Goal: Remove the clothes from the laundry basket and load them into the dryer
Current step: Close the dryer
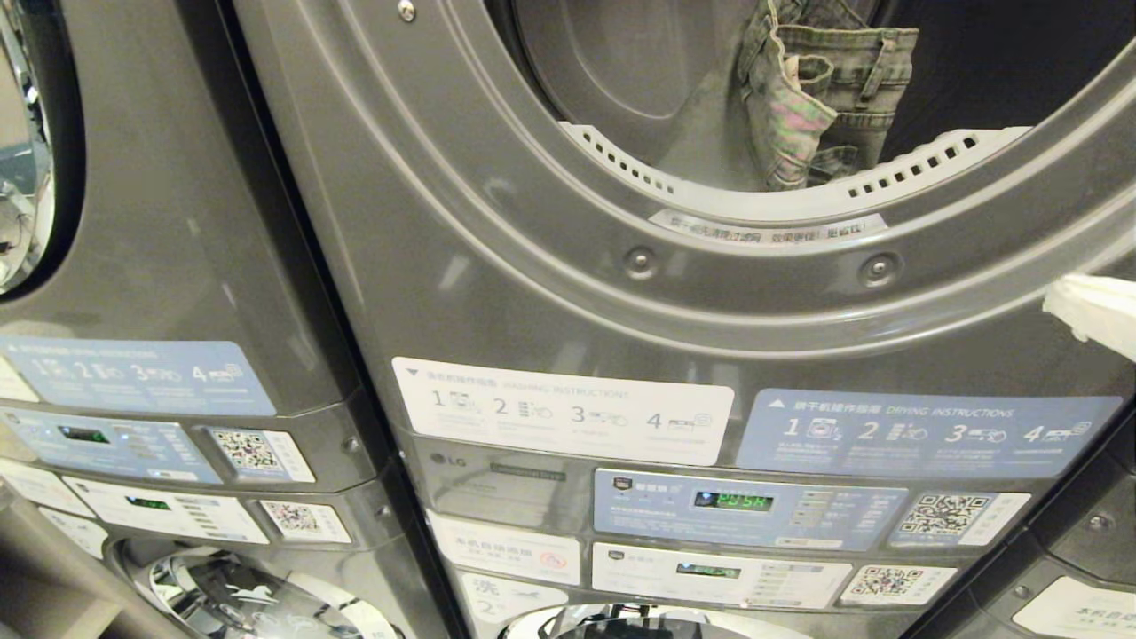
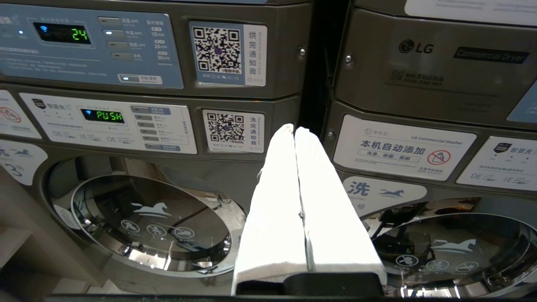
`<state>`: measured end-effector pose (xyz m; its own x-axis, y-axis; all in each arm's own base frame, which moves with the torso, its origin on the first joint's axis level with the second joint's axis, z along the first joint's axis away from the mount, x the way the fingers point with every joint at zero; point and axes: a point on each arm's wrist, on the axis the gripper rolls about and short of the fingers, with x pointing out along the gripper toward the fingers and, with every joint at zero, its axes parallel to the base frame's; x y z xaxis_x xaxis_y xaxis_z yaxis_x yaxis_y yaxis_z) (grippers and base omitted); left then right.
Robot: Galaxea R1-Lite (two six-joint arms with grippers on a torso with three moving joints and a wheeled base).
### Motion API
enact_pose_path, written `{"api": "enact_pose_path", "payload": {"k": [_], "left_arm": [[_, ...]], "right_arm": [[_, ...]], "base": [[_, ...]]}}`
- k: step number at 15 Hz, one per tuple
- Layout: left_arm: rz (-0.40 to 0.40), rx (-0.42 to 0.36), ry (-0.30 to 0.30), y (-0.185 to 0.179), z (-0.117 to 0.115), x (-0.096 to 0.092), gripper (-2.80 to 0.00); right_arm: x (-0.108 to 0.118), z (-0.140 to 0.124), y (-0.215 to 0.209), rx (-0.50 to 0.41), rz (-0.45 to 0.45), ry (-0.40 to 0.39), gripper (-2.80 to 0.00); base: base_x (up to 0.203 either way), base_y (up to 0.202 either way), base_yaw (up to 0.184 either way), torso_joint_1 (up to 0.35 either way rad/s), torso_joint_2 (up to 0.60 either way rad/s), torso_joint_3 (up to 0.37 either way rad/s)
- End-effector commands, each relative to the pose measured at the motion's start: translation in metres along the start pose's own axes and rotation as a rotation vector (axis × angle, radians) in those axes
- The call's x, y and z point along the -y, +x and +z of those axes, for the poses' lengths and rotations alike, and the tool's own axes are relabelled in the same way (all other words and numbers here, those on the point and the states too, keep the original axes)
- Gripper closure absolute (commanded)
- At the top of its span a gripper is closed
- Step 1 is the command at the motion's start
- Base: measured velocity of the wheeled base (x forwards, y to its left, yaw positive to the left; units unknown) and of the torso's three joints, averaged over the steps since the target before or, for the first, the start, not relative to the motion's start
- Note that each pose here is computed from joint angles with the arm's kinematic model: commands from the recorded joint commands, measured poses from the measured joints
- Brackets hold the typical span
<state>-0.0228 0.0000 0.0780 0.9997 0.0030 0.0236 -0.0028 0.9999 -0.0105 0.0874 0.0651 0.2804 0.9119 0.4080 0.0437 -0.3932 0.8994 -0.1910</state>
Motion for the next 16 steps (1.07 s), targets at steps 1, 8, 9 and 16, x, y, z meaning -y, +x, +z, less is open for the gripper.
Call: {"api": "enact_pose_path", "payload": {"k": [1,8,9,16], "left_arm": [[0.0,0.001,0.0,0.0,0.0,0.0,0.0],[0.0,0.001,0.0,0.0,0.0,0.0,0.0],[0.0,0.002,0.0,0.0,0.0,0.0,0.0],[0.0,0.001,0.0,0.0,0.0,0.0,0.0]], "right_arm": [[0.011,-0.012,-0.01,-0.016,-0.093,0.021,0.0],[0.011,-0.125,-0.073,-0.199,-0.263,0.062,0.0],[0.005,-0.145,-0.083,-0.222,-0.284,0.066,0.0],[-0.025,-0.198,-0.136,-0.112,-0.373,0.057,0.0]], "base": [[0.0,0.0,0.0,0.0,0.0,0.0],[0.0,0.0,0.0,0.0,0.0,0.0],[0.0,0.0,0.0,0.0,0.0,0.0],[0.0,0.0,0.0,0.0,0.0,0.0]]}}
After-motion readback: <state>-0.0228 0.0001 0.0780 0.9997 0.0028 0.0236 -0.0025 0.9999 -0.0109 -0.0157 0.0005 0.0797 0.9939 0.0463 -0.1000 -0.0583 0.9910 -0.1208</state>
